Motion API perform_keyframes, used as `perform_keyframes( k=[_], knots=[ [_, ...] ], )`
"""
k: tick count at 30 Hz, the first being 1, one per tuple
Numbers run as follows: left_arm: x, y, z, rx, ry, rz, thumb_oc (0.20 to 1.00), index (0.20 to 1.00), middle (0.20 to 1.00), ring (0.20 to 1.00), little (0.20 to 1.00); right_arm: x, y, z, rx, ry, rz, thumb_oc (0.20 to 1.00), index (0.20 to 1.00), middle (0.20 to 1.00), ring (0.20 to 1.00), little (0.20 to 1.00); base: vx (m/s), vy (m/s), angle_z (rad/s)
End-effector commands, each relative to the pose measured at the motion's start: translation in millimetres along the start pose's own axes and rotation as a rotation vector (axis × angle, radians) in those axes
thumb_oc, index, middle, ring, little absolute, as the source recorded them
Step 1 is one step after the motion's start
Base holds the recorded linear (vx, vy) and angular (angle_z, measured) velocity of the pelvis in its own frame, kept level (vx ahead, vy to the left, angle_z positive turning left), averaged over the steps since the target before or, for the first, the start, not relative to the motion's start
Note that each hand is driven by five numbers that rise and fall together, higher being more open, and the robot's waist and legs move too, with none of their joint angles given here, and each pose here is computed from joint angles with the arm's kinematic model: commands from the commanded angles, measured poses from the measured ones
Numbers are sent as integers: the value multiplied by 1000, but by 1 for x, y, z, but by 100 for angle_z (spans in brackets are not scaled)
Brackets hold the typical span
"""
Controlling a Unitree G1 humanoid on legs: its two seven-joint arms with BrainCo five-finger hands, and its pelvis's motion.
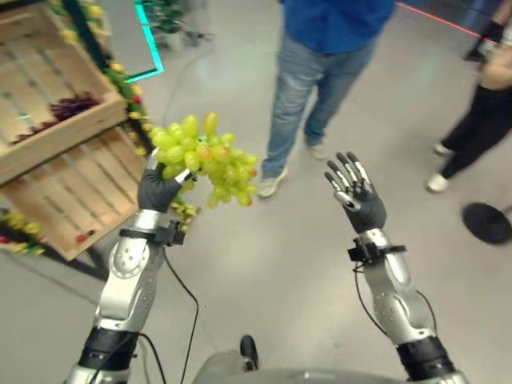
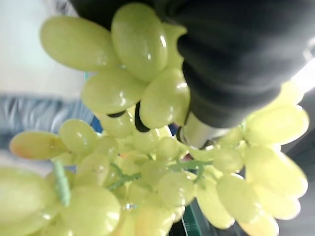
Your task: Pick up the fruits from the basket on one side to the basket on the other side
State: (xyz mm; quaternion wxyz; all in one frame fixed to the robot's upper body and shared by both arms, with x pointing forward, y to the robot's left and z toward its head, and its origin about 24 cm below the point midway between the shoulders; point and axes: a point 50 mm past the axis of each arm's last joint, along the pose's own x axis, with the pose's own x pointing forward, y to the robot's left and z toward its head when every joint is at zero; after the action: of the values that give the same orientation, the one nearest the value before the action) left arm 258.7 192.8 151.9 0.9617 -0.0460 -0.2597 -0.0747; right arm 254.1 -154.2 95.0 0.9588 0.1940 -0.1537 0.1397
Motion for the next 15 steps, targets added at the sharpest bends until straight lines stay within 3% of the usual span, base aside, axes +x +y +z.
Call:
perform_keyframes(
  k=[1,11,15],
  knots=[
    [15,-14,27,67,-173,-112,200,200,200,200,200,-2,-15,16,-55,-87,-53,1000,1000,1000,1000,1000,275,82,171],
    [12,-26,18,40,-140,-190,200,200,200,200,200,-21,-39,27,-199,-85,-167,1000,1000,1000,1000,1000,309,-108,151],
    [8,-28,16,18,-133,-192,200,200,200,200,200,-24,-43,28,-246,-72,-177,1000,1000,1000,1000,1000,287,-194,80]
  ],
)
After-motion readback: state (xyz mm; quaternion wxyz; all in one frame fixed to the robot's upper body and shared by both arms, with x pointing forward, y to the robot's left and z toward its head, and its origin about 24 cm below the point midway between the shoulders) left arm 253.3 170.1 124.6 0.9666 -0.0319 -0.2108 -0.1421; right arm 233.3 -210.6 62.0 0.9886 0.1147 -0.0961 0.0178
